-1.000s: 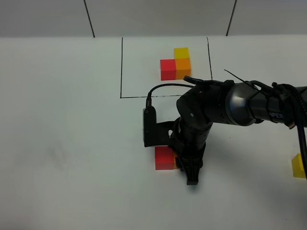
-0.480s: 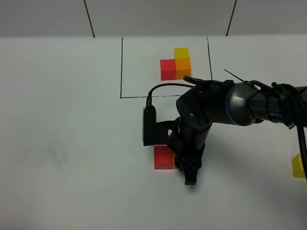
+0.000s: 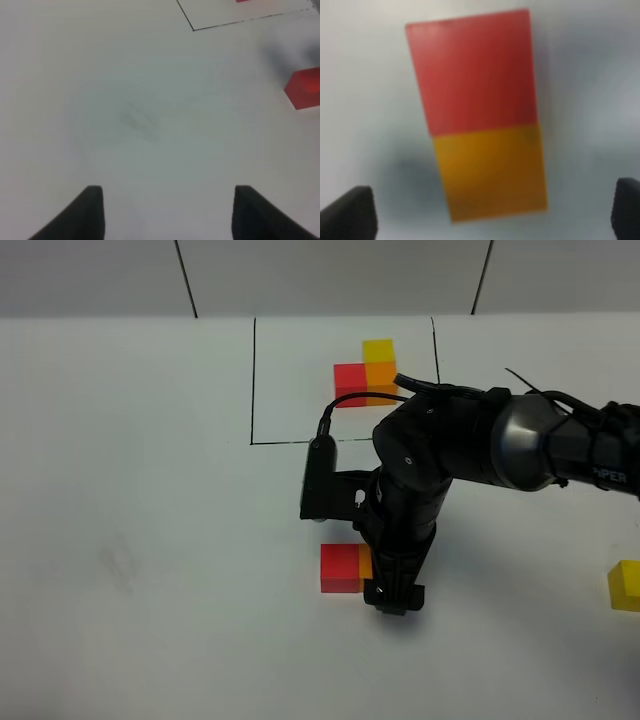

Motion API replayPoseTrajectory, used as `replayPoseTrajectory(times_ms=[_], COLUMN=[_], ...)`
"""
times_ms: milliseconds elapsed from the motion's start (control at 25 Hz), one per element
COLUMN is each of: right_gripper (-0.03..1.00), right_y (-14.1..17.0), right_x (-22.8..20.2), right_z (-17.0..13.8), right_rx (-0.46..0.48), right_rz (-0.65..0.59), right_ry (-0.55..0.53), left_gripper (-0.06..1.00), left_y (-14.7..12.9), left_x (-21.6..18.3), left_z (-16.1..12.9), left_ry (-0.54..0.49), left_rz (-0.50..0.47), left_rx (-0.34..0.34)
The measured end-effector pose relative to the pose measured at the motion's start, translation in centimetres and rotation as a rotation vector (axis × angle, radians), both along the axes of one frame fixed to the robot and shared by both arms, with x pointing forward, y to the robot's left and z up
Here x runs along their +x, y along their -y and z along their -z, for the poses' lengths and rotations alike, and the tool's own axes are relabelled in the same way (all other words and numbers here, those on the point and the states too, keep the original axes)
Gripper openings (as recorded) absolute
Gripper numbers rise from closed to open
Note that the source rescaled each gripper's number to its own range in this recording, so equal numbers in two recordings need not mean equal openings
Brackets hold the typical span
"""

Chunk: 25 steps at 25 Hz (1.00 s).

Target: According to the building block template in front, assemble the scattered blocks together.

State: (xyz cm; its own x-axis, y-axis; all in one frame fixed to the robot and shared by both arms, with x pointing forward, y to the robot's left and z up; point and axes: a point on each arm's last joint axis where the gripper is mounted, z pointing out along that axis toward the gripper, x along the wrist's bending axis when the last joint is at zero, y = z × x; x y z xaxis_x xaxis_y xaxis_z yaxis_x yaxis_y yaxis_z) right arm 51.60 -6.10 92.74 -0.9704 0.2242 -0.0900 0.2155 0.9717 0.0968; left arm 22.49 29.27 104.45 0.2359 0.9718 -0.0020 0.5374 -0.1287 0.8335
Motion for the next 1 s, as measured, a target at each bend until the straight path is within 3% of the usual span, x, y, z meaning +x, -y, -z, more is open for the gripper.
replayPoseTrajectory(times_ms=[360, 760, 1000], right_gripper=[0.93, 0.91, 0.91], right_y=[1.4, 1.9, 3.4], right_x=[-1.3, -1.7, -0.9], right_z=[-4.1, -5.4, -6.4], right_rx=[-0.027, -0.012, 0.019], right_rz=[0.115, 0.223, 0.398], right_ry=[-0.012, -0.008, 0.003], left_gripper=[0.24, 0.24, 0.24], left_y=[0.0, 0.0, 0.0], left_x=[0.0, 0.0, 0.0], left_z=[0.0, 0.0, 0.0], left_ry=[0.0, 0.0, 0.0], left_rz=[0.0, 0.0, 0.0], left_rx=[0.0, 0.0, 0.0])
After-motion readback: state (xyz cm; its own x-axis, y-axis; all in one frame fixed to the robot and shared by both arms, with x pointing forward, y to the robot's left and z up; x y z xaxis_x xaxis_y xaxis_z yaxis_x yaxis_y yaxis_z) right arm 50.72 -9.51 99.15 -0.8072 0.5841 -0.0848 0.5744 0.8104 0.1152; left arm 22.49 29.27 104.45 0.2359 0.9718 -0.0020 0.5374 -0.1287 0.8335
